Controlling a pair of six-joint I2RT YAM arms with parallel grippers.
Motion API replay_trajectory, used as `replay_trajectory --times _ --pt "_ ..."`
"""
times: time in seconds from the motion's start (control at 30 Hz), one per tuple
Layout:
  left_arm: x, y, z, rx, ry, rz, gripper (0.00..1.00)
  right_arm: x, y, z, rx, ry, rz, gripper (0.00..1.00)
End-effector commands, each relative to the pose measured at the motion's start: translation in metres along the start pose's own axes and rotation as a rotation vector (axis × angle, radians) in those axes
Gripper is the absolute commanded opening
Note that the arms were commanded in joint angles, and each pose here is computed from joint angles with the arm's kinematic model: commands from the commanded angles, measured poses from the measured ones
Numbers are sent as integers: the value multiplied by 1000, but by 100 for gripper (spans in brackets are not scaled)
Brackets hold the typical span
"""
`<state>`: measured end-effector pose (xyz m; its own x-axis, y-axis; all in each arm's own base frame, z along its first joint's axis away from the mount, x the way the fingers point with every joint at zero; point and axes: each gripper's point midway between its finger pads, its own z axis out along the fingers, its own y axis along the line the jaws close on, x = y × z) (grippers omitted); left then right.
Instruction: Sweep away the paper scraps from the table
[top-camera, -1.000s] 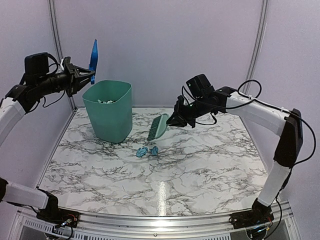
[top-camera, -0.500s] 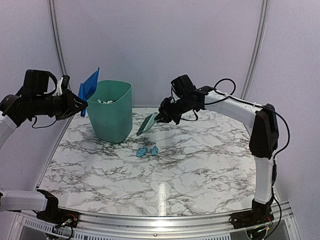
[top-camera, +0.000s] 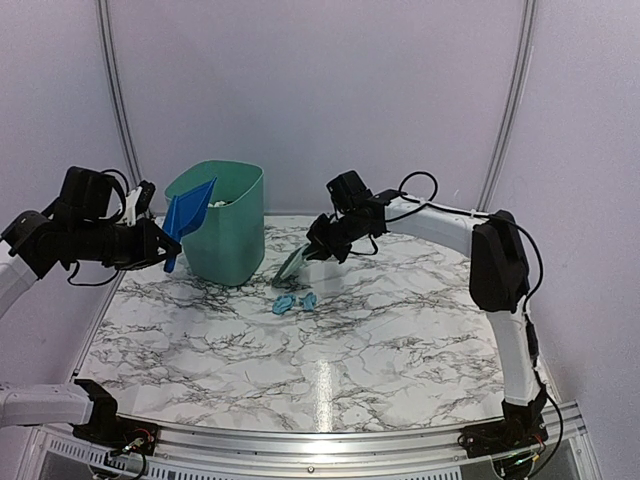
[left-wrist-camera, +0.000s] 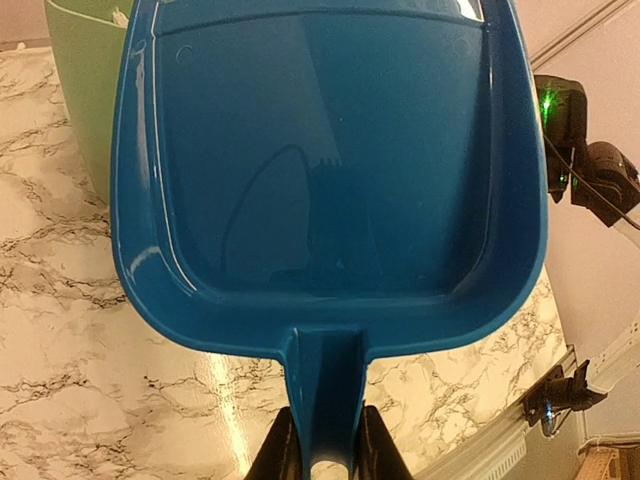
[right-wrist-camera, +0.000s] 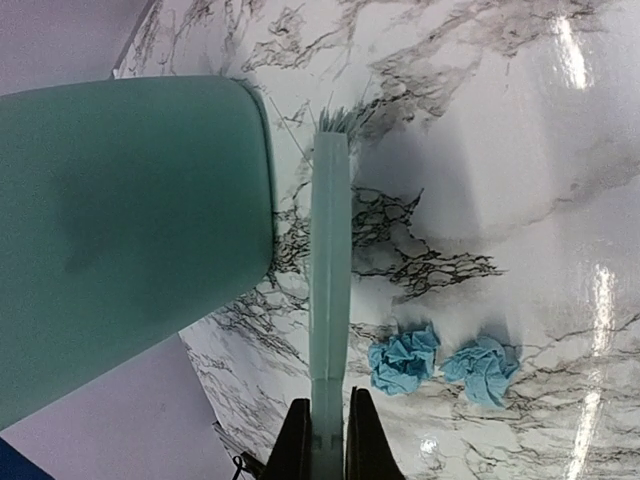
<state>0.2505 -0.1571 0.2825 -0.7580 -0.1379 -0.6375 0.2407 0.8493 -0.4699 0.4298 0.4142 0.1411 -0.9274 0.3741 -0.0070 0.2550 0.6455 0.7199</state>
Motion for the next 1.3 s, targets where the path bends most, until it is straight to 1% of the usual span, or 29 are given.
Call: replay_trajectory --times 0.0,0.27,0.5,0.77,0.9,0.97,1.13,1.27 --pt "11 0 1 -4 33 36 0 -7 9 3 -34 -10 -3 0" --pt "20 -3 5 0 68 59 0 9 -48 7 111 38 3 0" --pt "37 -1 13 4 119 71 0 23 -81 -26 208 18 -9 0" --pt "62 6 20 -4 178 93 0 54 -105 -55 245 91 -55 0" --pt "75 8 21 -11 205 108 0 57 -99 -68 208 89 -111 0" --pt "82 11 20 -29 217 121 0 54 -82 -75 168 69 -165 0" --pt "95 17 14 -62 231 145 0 27 -27 -99 87 -54 -316 0" --pt "107 25 7 -98 236 165 0 15 15 -120 16 -128 -457 0"
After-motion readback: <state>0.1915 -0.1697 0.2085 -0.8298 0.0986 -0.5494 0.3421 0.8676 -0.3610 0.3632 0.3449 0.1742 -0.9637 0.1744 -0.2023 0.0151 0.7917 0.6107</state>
